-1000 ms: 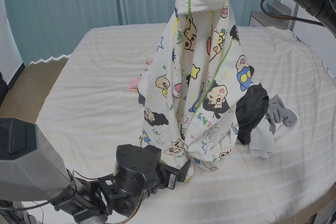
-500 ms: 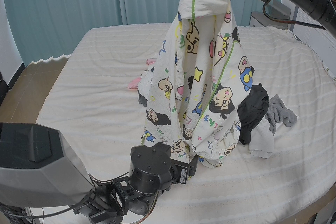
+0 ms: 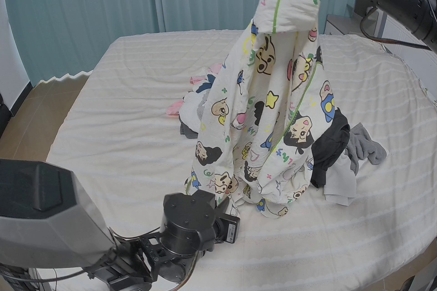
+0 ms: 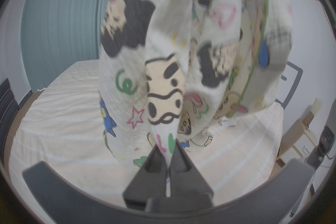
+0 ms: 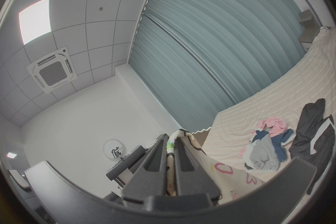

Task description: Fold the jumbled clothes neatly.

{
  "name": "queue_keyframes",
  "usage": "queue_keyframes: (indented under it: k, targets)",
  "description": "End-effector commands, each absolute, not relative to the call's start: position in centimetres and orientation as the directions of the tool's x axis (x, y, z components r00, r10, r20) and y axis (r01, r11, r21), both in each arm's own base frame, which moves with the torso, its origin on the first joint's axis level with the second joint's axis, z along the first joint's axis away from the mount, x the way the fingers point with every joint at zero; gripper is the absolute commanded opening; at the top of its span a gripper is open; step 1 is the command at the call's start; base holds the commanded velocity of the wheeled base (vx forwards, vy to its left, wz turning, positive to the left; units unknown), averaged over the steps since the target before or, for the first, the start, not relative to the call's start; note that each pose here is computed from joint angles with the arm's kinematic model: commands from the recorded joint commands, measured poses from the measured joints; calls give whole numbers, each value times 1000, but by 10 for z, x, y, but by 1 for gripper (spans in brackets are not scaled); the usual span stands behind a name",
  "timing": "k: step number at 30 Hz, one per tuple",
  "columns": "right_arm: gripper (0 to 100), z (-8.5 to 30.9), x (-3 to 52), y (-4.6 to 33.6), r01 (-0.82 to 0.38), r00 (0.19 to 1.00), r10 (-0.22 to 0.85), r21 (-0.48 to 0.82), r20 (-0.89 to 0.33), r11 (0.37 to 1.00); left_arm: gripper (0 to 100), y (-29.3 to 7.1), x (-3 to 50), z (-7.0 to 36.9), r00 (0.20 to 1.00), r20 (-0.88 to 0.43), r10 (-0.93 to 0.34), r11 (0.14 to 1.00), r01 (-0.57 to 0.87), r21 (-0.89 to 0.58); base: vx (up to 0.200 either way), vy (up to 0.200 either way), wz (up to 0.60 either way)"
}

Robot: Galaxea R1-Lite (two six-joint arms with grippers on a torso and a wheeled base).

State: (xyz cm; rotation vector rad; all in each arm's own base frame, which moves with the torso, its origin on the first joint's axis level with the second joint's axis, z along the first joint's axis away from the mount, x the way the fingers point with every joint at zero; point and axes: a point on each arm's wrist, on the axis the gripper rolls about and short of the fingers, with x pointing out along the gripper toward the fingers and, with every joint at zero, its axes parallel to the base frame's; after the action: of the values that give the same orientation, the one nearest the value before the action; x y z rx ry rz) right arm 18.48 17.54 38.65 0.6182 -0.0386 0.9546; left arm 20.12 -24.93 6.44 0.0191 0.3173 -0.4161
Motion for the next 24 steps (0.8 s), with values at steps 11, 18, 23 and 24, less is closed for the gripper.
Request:
queue_keyframes:
  k: [11,18,23,24]
  targets:
    - [0,357,190,95,-619,770,598,485,221,617,0,-150,199,164,974,-38,-222,958,210,-194,0,0,0]
    - [0,353,192,84,-580,802,560,498,210,644,0,-107,192,217,985,108,-131,964,152,-220,0,0,0]
    - [0,354,186,81,-582,799,560,517,218,628,0,-85,181,261,977,182,-107,960,149,-239,0,0,0]
    - [0,354,184,81,-583,798,560,516,221,628,0,-80,179,270,975,196,-103,959,149,-241,0,0,0]
